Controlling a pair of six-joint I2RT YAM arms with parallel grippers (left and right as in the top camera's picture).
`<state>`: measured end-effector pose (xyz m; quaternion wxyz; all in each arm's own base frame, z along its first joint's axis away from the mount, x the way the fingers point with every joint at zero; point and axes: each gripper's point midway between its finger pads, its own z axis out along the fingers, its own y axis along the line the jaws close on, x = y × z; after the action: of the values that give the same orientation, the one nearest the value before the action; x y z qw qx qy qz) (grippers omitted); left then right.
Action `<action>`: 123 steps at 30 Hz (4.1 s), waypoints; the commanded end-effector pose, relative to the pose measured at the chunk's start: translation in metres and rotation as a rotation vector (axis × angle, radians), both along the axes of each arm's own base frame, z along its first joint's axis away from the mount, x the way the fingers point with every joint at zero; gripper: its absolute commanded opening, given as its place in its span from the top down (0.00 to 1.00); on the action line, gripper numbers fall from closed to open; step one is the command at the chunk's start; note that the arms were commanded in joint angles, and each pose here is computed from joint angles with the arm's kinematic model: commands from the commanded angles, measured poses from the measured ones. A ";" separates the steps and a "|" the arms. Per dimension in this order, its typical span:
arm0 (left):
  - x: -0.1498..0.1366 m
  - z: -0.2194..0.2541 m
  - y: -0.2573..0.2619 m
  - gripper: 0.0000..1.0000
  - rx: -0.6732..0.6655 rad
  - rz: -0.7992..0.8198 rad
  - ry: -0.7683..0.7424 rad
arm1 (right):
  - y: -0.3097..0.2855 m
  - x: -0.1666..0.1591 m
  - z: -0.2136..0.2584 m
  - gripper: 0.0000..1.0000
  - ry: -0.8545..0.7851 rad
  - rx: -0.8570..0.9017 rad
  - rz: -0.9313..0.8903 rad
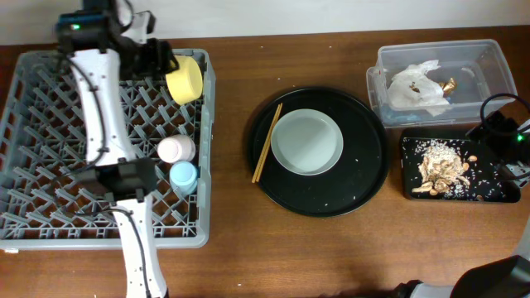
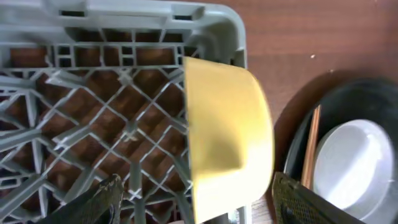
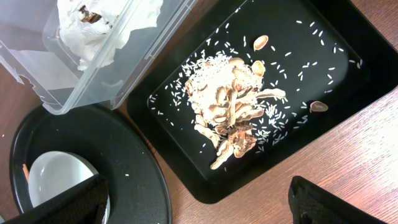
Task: Sort waste into correct bins and load items into the dishwasher rack
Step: 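Lower the yellow bowl into the rack's back row and release, then reach the left gripper to the white plate and grip its rim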
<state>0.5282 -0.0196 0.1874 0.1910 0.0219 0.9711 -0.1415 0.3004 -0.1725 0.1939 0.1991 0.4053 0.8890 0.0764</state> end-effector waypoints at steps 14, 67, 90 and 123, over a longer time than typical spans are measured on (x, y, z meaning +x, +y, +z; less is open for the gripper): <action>-0.003 -0.003 0.044 0.24 0.401 0.112 0.017 | 0.002 0.000 -0.004 0.07 0.007 0.015 0.005; -0.005 0.008 0.051 0.01 0.516 0.157 0.008 | 0.005 0.003 -0.002 0.07 -0.013 0.022 0.031; -0.157 -0.043 -0.276 0.20 0.344 -0.848 -0.043 | 0.012 0.006 -0.001 0.06 -0.034 0.053 0.056; -0.199 -0.148 -0.349 0.26 0.462 -1.159 -0.263 | 0.018 -0.003 -0.004 0.05 0.002 0.066 0.089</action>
<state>0.3307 -0.3743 0.0405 0.1917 0.5930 0.7820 -0.0094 0.2982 -0.1562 0.1926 0.1854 0.3757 0.9013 0.1099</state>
